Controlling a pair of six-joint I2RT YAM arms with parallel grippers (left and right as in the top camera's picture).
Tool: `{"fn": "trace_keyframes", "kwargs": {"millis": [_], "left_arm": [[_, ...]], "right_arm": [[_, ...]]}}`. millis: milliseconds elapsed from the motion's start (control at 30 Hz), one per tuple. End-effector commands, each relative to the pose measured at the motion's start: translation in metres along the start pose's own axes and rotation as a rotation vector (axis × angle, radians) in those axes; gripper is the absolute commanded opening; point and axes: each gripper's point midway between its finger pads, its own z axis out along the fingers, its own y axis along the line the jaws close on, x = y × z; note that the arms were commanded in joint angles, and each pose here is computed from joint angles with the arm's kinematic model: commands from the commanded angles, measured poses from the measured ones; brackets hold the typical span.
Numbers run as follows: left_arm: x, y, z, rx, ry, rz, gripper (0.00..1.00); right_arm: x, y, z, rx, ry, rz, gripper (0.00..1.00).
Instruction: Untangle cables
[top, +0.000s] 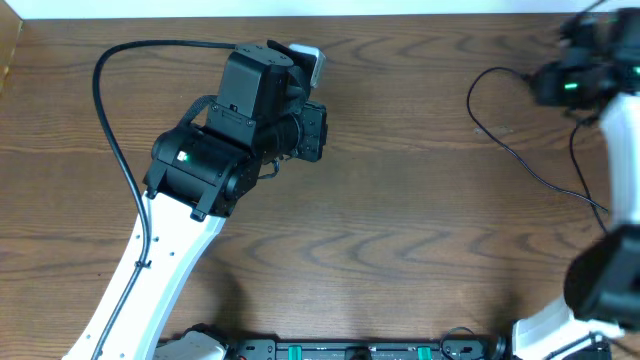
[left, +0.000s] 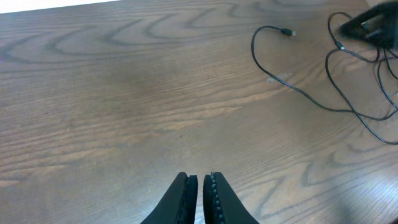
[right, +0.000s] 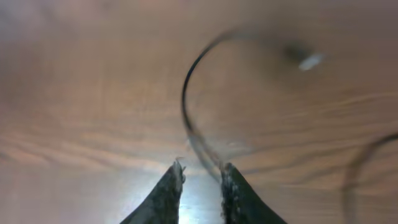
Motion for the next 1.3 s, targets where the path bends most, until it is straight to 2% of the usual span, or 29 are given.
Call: {"fn": "trace_keyframes", "kwargs": {"millis": [0,167,200,400,833,1267], "left_arm": [[-0.001,-0.003,0.000,0.012,-0.002,0.002,0.11],[-0.003,-0.004,-0.006,0.016,-0.017,0.004,0.11],[-0.004,-0.004,-0.006,0.016,-0.020,0.004,0.11],[-0.004,-0.005,-0.007,0.017,-0.022,-0.035,0.11],[-0.005,-0.010,-0.007,0.049,-0.022,-0.049,0.11],[-0.008,-0.012,-0.008,0.056,-0.032,-0.069,0.11]], "right_arm": [[0.039,0.010,0.056,0.050,0.174,-0.067,0.04],[0.066,0.030,0.103,0.050,0.282,-0.125,0.04],[0.067,0.035,0.108,0.045,0.285,-0.135,0.01],[0.058,0.054,0.126,0.047,0.238,-0.195,0.01],[0.061,0.029,0.152,0.120,0.238,-0.230,0.01],[0.063,-0.003,0.150,0.181,0.245,-0.192,0.01]]}}
